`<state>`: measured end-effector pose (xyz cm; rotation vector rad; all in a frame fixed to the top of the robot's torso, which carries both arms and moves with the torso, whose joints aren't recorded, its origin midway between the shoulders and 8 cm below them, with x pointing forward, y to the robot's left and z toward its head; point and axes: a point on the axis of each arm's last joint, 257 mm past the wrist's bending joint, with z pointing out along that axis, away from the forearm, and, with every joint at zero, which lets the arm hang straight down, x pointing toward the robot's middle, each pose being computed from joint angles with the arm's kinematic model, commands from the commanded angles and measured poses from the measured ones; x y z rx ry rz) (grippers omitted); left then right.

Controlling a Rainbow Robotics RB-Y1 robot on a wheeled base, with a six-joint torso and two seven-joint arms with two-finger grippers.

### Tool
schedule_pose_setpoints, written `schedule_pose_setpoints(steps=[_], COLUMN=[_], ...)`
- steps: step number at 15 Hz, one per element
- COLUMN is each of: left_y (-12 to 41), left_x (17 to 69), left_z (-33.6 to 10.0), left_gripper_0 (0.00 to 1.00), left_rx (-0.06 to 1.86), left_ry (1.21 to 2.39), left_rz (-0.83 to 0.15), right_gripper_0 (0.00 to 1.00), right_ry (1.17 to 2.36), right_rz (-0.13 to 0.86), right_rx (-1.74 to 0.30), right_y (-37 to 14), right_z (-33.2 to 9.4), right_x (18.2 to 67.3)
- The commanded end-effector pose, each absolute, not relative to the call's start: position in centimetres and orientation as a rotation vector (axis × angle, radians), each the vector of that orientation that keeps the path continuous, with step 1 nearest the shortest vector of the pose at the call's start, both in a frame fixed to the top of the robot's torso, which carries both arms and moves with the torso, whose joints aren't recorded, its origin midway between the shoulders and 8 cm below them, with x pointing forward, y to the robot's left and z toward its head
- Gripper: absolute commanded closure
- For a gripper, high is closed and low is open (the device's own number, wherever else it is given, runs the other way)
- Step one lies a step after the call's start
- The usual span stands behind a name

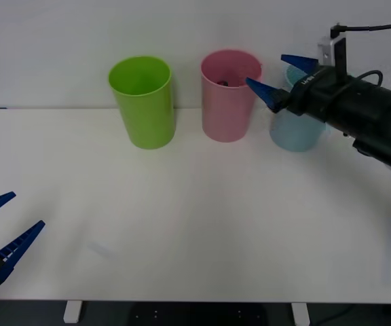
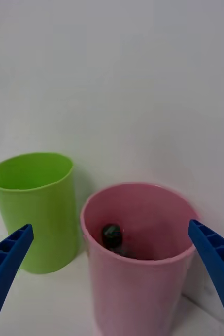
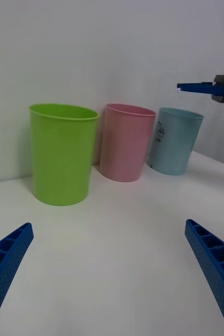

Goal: Grasp the object on the table and drop it into the matching bin: aluminum can to the light blue bin, PET bottle to the pink bin.

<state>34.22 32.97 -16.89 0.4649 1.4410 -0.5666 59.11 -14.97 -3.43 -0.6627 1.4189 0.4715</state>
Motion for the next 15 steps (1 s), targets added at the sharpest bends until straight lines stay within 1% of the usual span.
schedule_pose_setpoints(steps=[1, 6, 9, 10, 15], left_y=[33.0, 33.0, 33.0, 33.0, 33.0], left_x=[34.2, 34.2, 34.2, 34.2, 34.2], left_z=[-16.9, -16.9, -16.9, -16.9, -16.9], left_gripper_0=[0.00, 0.00, 0.00, 0.00, 0.00], left_rx=[0.465, 0.465, 0.465, 0.465, 0.465], left_ry=[1.441, 1.441, 1.441, 1.441, 1.441], left_rz=[-0.567, -0.567, -0.567, -0.567, -0.567], right_gripper_0=[0.00, 0.00, 0.00, 0.00, 0.00], right_ry=[1.406, 1.386, 1.388, 1.376, 1.403], right_rz=[0.463, 0.486, 0.470, 0.428, 0.331], right_rx=[-0.678, -0.734, -0.774, -0.801, -0.828], right_y=[-16.6, -19.6, -22.1, -23.2, -27.9], right_z=[-3.6, -4.4, -5.5, -5.8, -8.3], right_x=[56.4, 50.7, 47.4, 46.5, 42.0])
